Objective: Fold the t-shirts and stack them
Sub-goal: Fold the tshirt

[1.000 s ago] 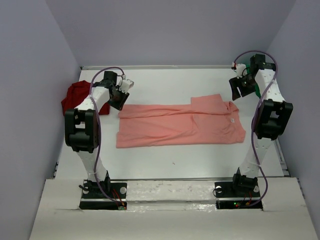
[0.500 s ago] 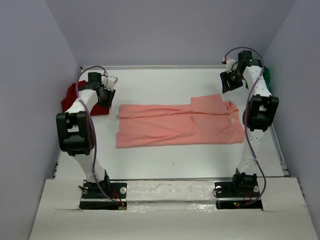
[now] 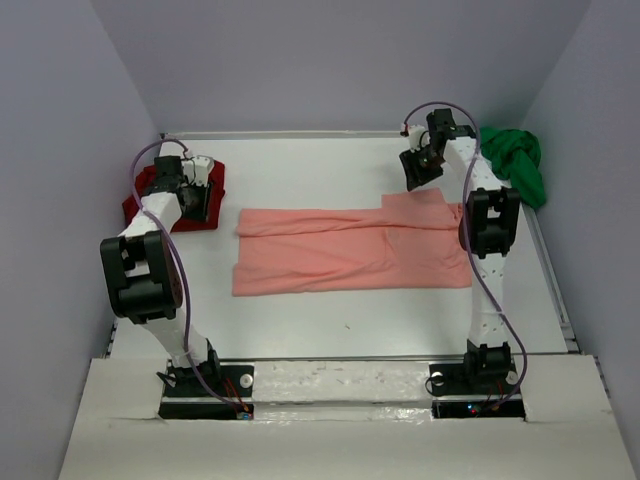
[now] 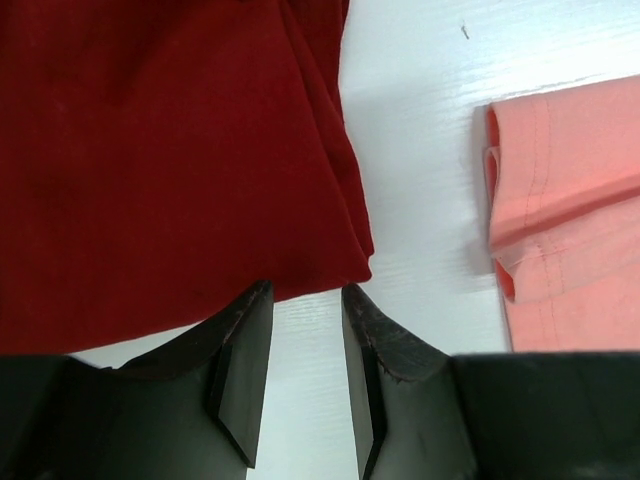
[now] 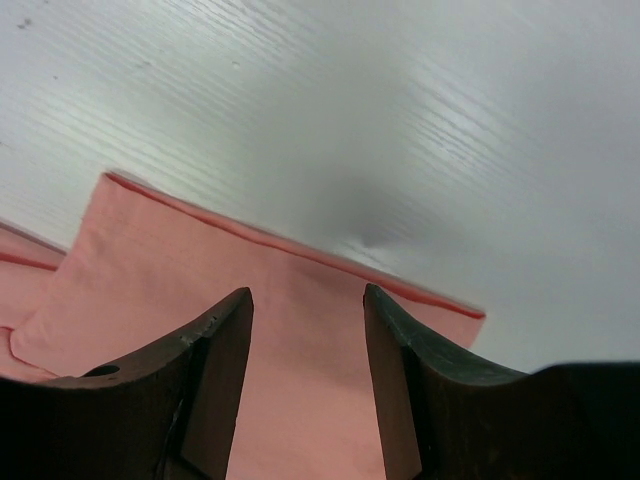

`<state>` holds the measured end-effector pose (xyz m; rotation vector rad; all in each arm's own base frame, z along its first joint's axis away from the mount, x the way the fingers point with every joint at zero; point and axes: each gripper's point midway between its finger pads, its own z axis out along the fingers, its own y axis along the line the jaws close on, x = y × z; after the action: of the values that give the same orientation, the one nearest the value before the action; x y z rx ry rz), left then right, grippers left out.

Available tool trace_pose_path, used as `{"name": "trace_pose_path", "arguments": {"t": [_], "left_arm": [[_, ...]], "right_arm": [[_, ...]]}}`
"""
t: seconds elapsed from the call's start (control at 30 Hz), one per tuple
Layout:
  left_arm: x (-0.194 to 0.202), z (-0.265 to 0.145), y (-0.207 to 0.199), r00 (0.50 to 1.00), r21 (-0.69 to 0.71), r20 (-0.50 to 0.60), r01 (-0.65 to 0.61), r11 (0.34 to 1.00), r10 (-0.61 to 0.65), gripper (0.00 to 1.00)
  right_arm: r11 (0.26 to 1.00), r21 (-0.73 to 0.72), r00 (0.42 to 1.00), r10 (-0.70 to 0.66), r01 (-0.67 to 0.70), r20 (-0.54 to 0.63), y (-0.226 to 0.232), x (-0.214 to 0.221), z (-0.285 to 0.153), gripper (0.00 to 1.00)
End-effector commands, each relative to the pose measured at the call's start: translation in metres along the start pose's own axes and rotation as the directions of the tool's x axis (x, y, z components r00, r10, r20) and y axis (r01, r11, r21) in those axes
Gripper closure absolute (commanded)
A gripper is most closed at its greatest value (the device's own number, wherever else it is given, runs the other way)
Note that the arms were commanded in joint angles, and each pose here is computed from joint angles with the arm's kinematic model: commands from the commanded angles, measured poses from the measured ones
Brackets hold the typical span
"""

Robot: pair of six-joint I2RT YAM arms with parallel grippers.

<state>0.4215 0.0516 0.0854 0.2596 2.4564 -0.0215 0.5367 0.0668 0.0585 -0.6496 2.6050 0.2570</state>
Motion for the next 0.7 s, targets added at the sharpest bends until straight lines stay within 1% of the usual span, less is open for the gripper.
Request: {"name": "trace_pose_path", "arguments": {"t": [0.0,0.07,0.3,0.53,0.67], "left_arm": [[-0.011,-0.014,-0.001,0.997,-0.011,0.082,0.015,1.000,-0.014,0.56],[-0.014,-0.017,-0.001,0.994,-0.016,0.106,0.012,1.000,-0.010,0.56],[-0.005,-0.018,-0.003,0.995,-0.024,0.097,0.012,1.000,-0.010,0.56],[-0.006,-0.021,-0.003,0.994,-0.025,0.110,0.011,1.000,-0.009,0.56],[-0.006,-0.022,-0.002,0.994,-0.034,0.110,0.012,0.999,-0.008,0.56]], "right_arm": [[0.998,0.045,0.995,-0.042,0.039,0.088,0.005,-0.032,-0.003,0.46],[0.998,0.050,0.996,-0.044,0.040,0.079,0.003,-0.030,0.000,0.46],[0.997,0.057,0.998,-0.048,0.045,0.048,0.004,-0.022,0.013,0.47],[0.997,0.066,0.999,-0.050,0.049,0.008,0.002,-0.009,0.021,0.47],[0.996,0.068,0.999,-0.051,0.052,-0.013,0.002,-0.002,0.022,0.49]]}}
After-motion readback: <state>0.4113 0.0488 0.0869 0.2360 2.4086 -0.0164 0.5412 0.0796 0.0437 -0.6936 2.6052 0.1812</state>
